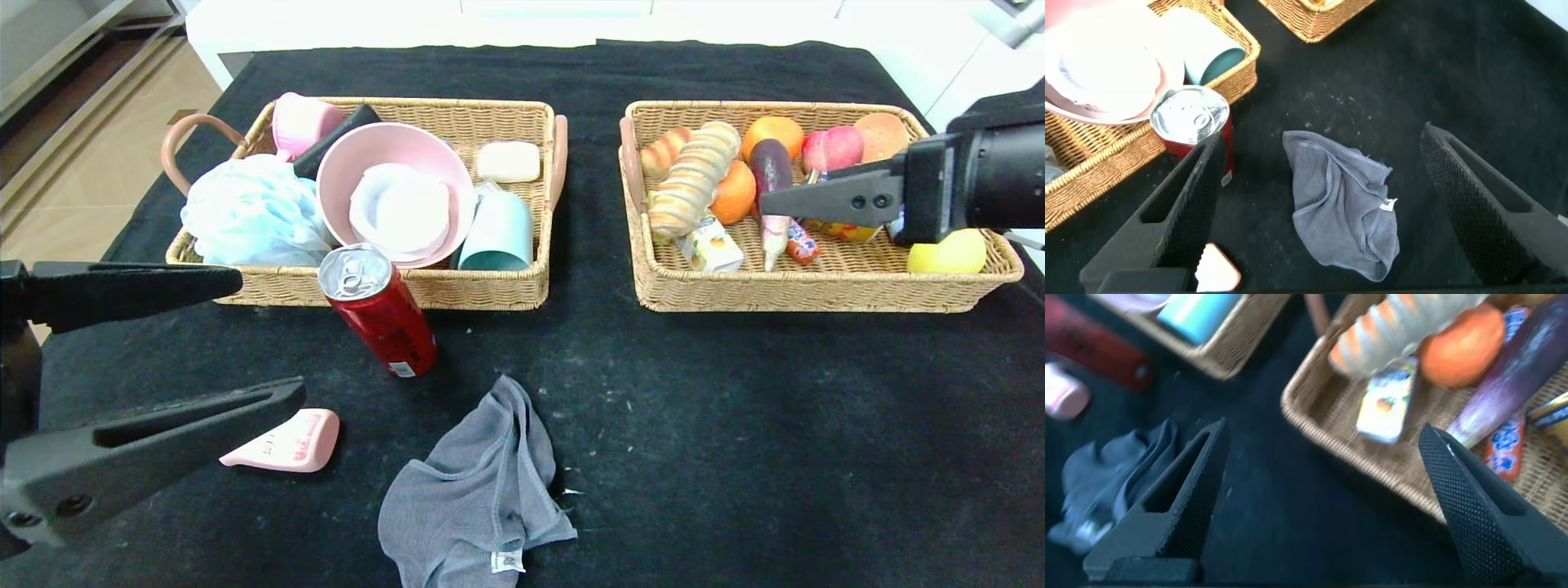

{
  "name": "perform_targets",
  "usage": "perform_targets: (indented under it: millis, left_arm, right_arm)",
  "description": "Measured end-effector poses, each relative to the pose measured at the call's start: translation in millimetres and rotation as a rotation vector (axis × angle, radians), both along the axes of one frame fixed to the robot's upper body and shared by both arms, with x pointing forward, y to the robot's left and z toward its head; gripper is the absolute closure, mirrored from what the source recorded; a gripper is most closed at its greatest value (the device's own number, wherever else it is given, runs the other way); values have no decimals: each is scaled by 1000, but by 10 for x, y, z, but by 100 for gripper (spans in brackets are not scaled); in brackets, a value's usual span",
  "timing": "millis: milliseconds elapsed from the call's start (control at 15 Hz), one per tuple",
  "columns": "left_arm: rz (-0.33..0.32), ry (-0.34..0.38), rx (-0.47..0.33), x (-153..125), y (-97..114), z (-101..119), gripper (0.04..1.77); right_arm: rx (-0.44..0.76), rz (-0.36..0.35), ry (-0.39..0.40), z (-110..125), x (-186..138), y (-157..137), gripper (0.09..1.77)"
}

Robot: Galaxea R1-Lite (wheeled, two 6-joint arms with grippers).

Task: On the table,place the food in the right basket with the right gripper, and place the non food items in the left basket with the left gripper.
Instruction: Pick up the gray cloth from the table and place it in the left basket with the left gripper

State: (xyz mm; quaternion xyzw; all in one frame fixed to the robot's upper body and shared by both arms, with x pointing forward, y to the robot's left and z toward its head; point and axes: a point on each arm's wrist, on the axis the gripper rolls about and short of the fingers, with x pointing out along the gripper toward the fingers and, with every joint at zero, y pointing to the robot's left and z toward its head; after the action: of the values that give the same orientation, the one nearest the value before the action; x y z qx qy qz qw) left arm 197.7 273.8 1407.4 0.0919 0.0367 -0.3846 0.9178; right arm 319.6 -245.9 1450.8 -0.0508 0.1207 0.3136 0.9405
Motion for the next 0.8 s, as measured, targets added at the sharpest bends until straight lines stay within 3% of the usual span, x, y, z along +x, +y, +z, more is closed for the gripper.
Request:
perform_targets:
  millis: [200,467,800]
  left_arm:
    - [-6,6,2,8,-13,-7,9]
    - [-20,15,6,15,-36,-30,9]
    - [-38,29,13,28,-71,-56,9]
  right_arm:
    - [0,67,-24,-118,-215,-150,17]
    - [15,74,-73,-271,-396,-283,16]
    - [15,72,-50,-429,-592,-376,16]
